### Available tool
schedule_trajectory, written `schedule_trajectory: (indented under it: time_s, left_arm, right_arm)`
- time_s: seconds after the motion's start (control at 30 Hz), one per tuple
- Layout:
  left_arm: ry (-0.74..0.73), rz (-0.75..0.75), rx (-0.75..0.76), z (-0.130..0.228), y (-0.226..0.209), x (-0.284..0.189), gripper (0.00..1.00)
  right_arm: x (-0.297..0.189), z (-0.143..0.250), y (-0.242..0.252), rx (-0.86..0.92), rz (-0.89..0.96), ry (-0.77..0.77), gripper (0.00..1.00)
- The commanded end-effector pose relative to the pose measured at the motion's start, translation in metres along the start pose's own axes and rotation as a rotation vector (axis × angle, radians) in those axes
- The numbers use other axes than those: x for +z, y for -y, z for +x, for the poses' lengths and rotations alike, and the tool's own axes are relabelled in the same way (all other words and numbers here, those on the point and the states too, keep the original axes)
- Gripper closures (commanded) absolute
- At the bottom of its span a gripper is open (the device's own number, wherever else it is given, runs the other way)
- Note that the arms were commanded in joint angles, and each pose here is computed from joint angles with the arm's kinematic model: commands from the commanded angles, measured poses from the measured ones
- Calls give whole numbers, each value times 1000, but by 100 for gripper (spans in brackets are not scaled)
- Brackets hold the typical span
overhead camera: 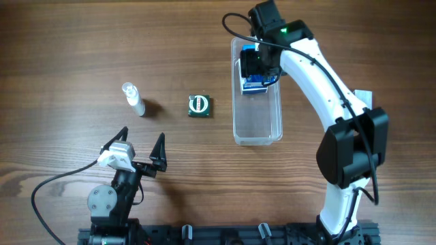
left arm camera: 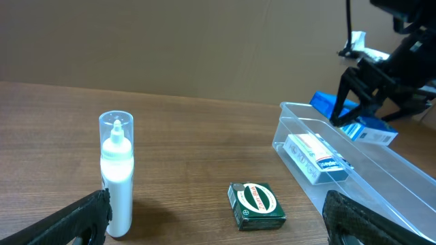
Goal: Pack container
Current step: 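Carry the Vicks box into the container and lower it beside Hansaplast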
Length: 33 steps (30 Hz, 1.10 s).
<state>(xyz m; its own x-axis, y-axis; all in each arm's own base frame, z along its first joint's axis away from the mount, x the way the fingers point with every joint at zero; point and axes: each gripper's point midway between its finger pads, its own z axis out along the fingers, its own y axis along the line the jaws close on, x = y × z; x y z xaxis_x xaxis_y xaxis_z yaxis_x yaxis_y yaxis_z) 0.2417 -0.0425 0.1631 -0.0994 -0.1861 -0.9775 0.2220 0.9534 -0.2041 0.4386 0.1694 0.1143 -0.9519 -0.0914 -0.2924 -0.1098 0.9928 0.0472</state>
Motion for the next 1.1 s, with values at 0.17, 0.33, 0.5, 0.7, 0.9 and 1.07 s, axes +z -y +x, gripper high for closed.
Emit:
schedule_trajectory:
  time_s: [0.17,0.33,0.5,0.7,0.9,1.07]
  left_arm:
    - [3,-15,-10,1,-3,0,0]
    - [3,-15,-10,1,-3,0,0]
    - [3,-15,-10,1,-3,0,0]
    - [4,-15,-10,1,-4,0,0]
    - [3,-15,-10,1,-4,0,0]
    - [3,-15,-10,1,-3,0,0]
  right_arm:
    - [35,3,-5,0,27,-30,23]
    - [38,-5,1,0,65,3,23]
    - [38,-9,1,2,70,23,20]
    - [38,-13,0,3,65,37,17]
    - [38,-14,0,3,65,41,17]
    - [30,-5,3,0,73,10,22]
